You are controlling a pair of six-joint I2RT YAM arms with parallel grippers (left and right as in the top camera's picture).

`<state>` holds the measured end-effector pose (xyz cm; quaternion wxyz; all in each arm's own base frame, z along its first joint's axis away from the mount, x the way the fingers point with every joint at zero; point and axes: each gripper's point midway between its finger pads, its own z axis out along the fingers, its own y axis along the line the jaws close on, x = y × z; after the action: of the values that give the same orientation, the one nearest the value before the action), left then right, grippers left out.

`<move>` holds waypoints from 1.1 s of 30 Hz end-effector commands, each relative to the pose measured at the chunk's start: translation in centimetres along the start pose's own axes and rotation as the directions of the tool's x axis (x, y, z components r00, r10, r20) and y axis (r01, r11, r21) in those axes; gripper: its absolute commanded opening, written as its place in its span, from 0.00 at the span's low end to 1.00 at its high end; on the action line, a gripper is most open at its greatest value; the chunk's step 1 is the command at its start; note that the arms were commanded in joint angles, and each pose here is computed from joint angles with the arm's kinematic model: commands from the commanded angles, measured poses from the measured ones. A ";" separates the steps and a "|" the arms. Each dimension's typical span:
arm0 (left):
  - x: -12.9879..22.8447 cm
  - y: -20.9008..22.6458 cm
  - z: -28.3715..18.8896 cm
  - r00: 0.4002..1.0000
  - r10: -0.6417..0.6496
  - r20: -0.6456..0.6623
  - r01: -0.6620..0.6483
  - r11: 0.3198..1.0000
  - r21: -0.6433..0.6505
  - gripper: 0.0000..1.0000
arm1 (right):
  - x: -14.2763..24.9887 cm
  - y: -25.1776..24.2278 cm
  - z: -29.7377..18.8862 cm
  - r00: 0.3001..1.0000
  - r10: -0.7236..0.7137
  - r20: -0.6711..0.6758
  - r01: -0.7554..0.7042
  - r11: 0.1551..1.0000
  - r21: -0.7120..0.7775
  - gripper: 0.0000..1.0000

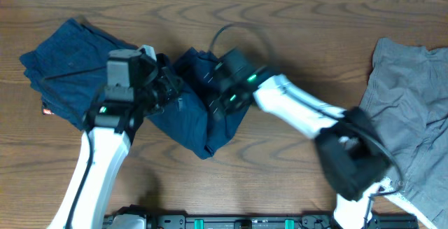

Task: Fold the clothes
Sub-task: 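Fold the right half of the shorts over toward the left gripper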

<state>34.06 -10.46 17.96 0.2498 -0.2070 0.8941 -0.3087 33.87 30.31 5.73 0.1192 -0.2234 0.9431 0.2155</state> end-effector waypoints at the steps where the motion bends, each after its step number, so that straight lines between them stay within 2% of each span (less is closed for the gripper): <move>1: 0.2 0.6 2.5 0.999 -0.005 -0.045 0.004 1.000 -0.015 0.06 | -2.9 -4.5 -3.8 0.990 0.080 0.114 -0.092 0.990 0.105 0.79; 6: 0.1 -0.8 6.7 0.997 0.058 -0.050 -0.056 0.998 0.037 0.06 | -1.9 -8.3 -4.9 0.987 0.136 0.081 -0.147 0.979 0.144 0.77; 10: 0.7 -2.9 9.9 0.991 0.130 -0.038 -0.125 0.986 0.108 0.07 | -1.5 -8.8 -5.1 0.987 0.145 0.068 -0.154 0.976 0.152 0.78; 11: 0.8 -3.4 10.5 0.989 0.145 -0.031 -0.140 0.982 0.125 0.12 | -1.4 -8.8 -5.1 0.987 0.146 0.066 -0.155 0.976 0.152 0.78; 12: 0.7 -4.0 11.2 0.987 0.161 -0.015 -0.157 0.977 0.148 0.25 | -1.3 -8.7 -5.0 0.987 0.146 0.062 -0.154 0.976 0.152 0.79; 13: 0.3 -4.6 11.7 0.985 0.173 0.008 -0.172 0.970 0.170 0.45 | -1.1 -8.6 -5.0 0.988 0.147 0.053 -0.153 0.976 0.152 0.80; 14: 0.0 -4.8 11.7 0.984 0.178 0.024 -0.179 0.967 0.182 0.56 | -0.9 -8.6 -4.9 0.988 0.148 0.044 -0.154 0.976 0.153 0.83; 15: -0.6 -5.0 11.7 0.983 0.180 0.044 -0.185 0.964 0.191 0.64 | -0.5 -8.5 -4.9 0.988 0.153 0.028 -0.155 0.976 0.155 0.85; 16: -1.3 -5.1 11.5 0.981 0.180 0.066 -0.190 0.961 0.199 0.68 | -0.1 -8.4 -4.9 0.987 0.158 0.013 -0.158 0.975 0.158 0.87; 20: -3.9 -4.3 10.7 0.977 0.172 0.128 -0.194 0.963 0.188 0.70 | 1.6 -8.5 -5.0 0.967 0.251 -0.038 -0.241 0.955 0.172 0.91; 24: -6.5 -1.3 10.3 0.958 0.201 0.204 -0.218 0.974 0.067 0.70 | 1.8 -6.5 -5.2 0.960 0.273 -0.069 -0.268 0.961 0.069 0.90; 29: -8.5 2.2 10.2 0.914 0.308 0.262 -0.280 0.950 -0.140 0.71 | 0.2 -0.8 -5.6 0.981 0.181 -0.070 -0.192 0.952 -0.238 0.86; 33: -7.9 3.9 11.7 0.914 0.342 0.217 -0.306 0.934 -0.182 0.71 | -1.0 0.9 -5.0 0.993 0.117 -0.012 -0.116 0.960 -0.254 0.84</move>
<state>45.61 -9.87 11.56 0.3886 -0.1286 0.8859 -0.2180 35.08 26.53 9.10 0.0792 -0.1465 0.9398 0.2984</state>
